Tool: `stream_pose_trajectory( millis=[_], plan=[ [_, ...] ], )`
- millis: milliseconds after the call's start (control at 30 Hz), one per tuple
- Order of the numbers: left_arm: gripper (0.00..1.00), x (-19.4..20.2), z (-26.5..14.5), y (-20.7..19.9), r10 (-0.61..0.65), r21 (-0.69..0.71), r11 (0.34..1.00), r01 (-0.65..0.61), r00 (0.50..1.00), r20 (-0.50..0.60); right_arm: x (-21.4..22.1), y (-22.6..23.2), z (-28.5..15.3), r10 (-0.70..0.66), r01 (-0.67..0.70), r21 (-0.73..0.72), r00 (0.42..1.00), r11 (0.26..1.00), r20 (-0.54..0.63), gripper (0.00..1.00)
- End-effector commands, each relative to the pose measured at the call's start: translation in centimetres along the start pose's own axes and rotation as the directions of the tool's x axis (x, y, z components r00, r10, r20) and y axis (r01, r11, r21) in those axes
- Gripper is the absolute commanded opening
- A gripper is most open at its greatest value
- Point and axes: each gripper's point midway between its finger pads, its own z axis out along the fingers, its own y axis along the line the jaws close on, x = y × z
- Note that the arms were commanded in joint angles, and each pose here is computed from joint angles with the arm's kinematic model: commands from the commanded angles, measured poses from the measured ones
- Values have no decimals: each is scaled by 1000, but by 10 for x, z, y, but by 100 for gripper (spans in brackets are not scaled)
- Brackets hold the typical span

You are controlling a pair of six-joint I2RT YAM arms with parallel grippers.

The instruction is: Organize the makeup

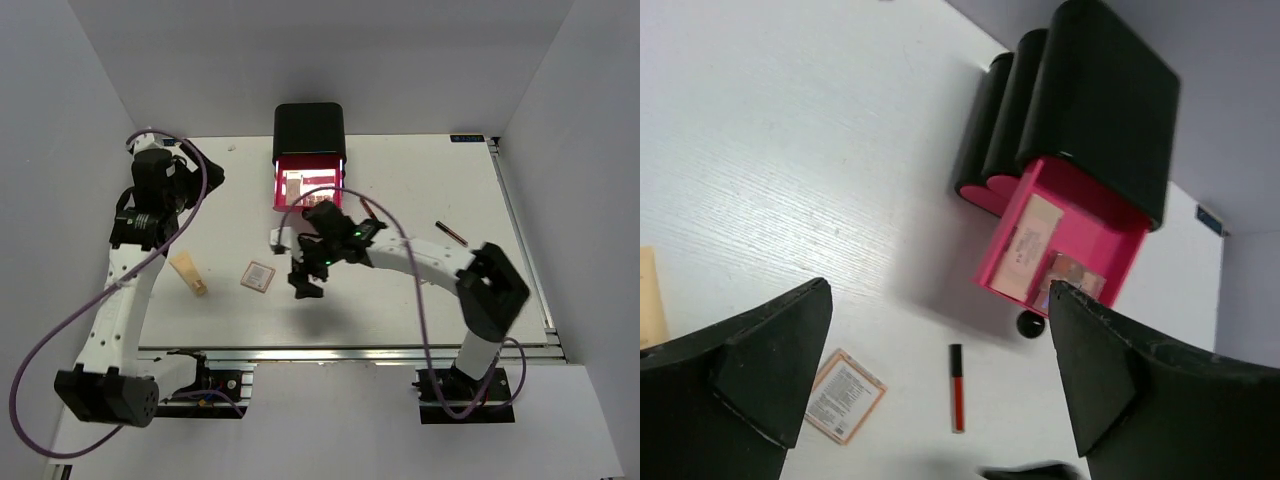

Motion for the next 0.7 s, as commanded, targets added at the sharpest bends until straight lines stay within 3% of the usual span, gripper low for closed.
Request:
stream_pose_trajectory(
  millis=[0, 100, 333, 667],
  plan=[
    [98, 1, -24, 3, 37, -15, 999, -37, 999, 17, -19, -26, 37, 178, -173, 136, 984, 975, -26, 89],
    [98, -7, -45, 15, 60, -62, 997, -56, 997, 57, -26, -44, 72, 236, -211, 307, 971, 928, -46, 89],
    [98, -9, -74, 37, 93, -149, 986, -81, 993, 77, -36, -46, 140, 323, -284, 312, 943, 907, -80, 89],
    [98, -8, -78, 43, 150, -173, 975, -138, 987, 56, -29, -75, 153, 261, -196, 412, 959, 890, -109, 90]
  ],
)
